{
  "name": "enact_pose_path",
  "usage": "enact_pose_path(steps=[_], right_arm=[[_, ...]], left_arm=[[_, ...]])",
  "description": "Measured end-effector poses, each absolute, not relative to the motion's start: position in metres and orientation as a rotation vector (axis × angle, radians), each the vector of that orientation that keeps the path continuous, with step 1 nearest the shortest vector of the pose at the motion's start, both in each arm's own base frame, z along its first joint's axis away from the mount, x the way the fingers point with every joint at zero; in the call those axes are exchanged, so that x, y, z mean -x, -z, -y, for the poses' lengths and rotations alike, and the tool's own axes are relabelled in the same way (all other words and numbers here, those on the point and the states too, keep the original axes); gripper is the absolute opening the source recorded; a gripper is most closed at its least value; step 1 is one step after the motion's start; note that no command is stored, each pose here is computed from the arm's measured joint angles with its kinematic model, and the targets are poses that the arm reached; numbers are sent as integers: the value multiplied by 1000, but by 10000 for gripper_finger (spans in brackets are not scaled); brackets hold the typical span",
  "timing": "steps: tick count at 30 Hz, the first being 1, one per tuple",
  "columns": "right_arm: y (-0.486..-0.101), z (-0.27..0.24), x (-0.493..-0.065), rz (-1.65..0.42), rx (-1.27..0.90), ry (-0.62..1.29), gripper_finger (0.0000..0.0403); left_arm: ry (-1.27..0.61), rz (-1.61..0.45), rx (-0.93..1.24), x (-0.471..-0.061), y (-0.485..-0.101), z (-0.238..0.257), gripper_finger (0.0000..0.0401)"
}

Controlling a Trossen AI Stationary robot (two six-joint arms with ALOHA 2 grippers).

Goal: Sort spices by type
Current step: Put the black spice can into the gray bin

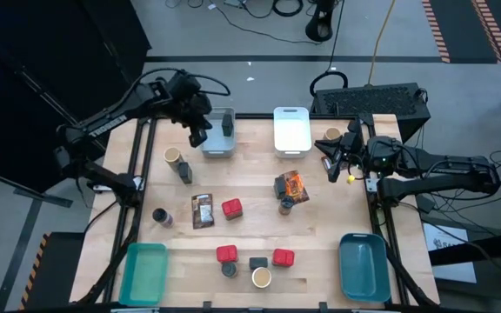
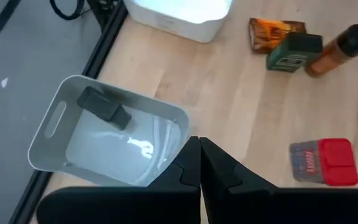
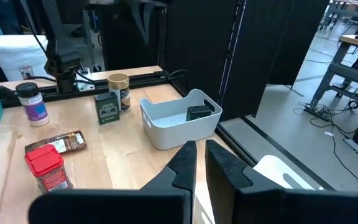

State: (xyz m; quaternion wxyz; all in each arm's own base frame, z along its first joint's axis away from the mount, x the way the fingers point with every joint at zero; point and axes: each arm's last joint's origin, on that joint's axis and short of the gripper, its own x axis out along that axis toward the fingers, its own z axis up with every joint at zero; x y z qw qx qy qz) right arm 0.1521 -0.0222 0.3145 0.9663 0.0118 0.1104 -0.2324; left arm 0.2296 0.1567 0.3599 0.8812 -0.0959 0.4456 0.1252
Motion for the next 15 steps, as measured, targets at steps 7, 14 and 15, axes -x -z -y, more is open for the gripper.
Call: enact_pose_path(steps=[7,14,15], right_arm=[[-314,22,-152,-223,-23,470,18],[-314,22,-152,-227,-8,468,18],[-314,22,-152,-228,-7,468,18]], left_arm=[[-453,-1128,204,-250,-315,-193,1],[-562,-1302,152,-279,-261,-213,1],[-584,-1300,147,-282,-257,-216,1]])
